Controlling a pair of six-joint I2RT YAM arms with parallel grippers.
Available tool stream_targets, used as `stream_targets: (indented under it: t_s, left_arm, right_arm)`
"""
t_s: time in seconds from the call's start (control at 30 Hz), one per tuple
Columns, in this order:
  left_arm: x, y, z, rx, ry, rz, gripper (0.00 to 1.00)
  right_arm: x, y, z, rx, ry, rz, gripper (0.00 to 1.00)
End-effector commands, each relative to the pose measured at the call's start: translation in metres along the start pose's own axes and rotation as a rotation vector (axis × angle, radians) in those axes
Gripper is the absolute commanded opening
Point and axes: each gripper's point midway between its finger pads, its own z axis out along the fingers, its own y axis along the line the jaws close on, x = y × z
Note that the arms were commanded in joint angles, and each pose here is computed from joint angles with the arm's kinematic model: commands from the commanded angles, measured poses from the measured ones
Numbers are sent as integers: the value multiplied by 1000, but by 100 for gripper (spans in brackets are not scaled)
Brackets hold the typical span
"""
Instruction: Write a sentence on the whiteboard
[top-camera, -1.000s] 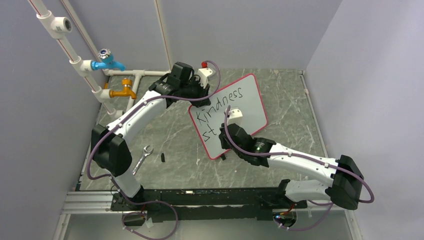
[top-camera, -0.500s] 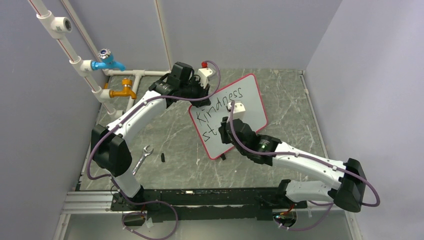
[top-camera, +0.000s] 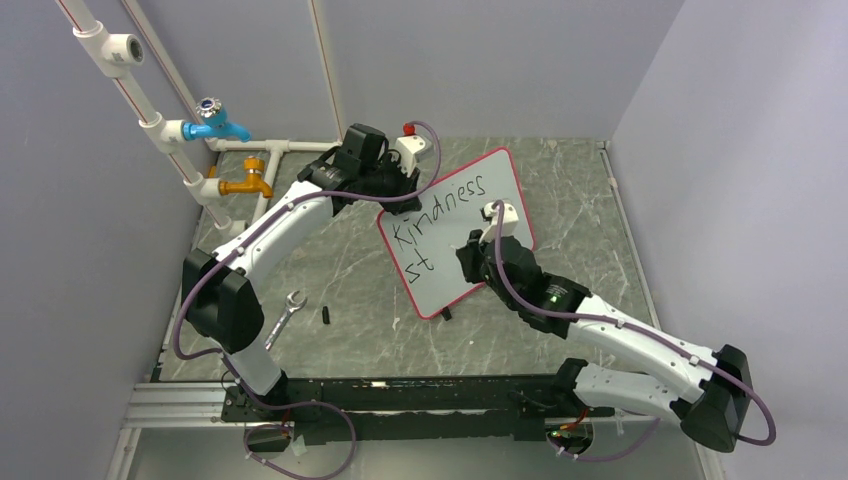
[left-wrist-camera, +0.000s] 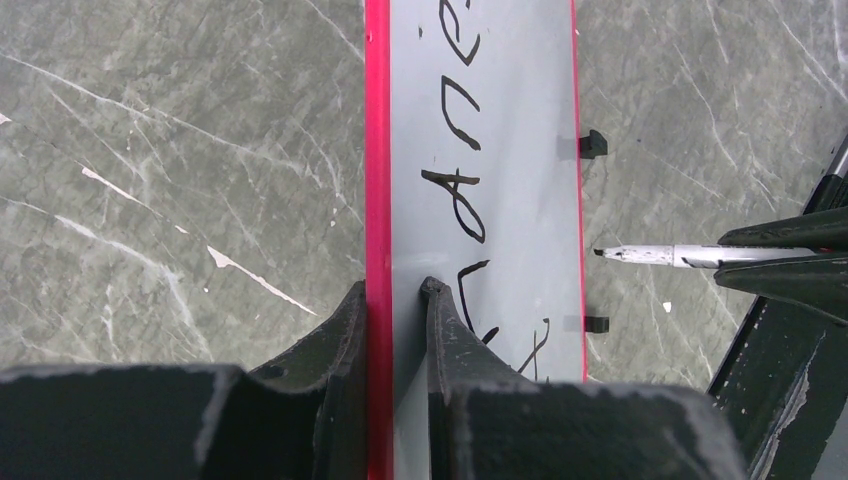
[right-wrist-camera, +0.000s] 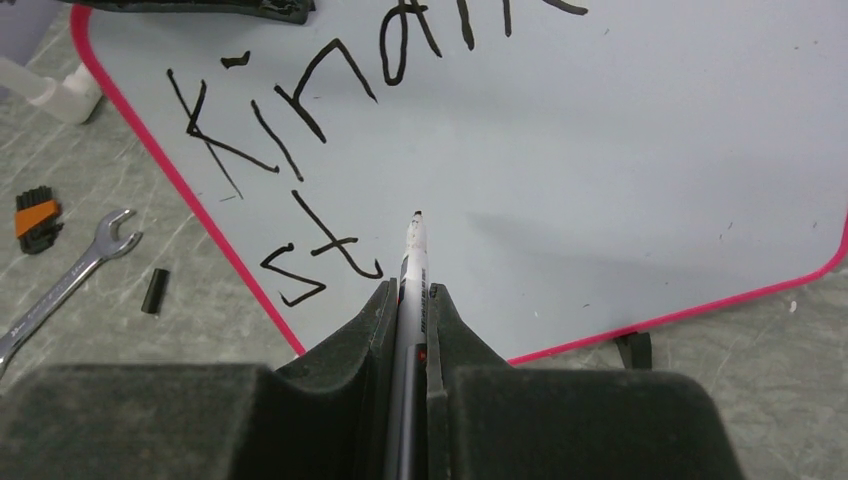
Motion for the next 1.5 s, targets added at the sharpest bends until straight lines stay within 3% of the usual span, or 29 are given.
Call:
stream_targets:
  t_s: [0.0, 0.37, 0.63, 1.47]
  left_arm:
    - [82, 23, 1, -119, 314, 63, 0]
    - [81, 22, 3, -106, 315, 57, 0]
    - [79, 20, 3, -100, 306, 58, 0]
    - [75, 19, -2, -101, 292, 65, 0]
  right_arm:
    - [-19, 11, -7, -84, -86, -13, 0]
    - [-17, 0, -4, -28, -78, -67, 0]
    - [-10, 15, -5, -148, -100, -108, 0]
    - [4, 19, 20, -176, -71, -96, 0]
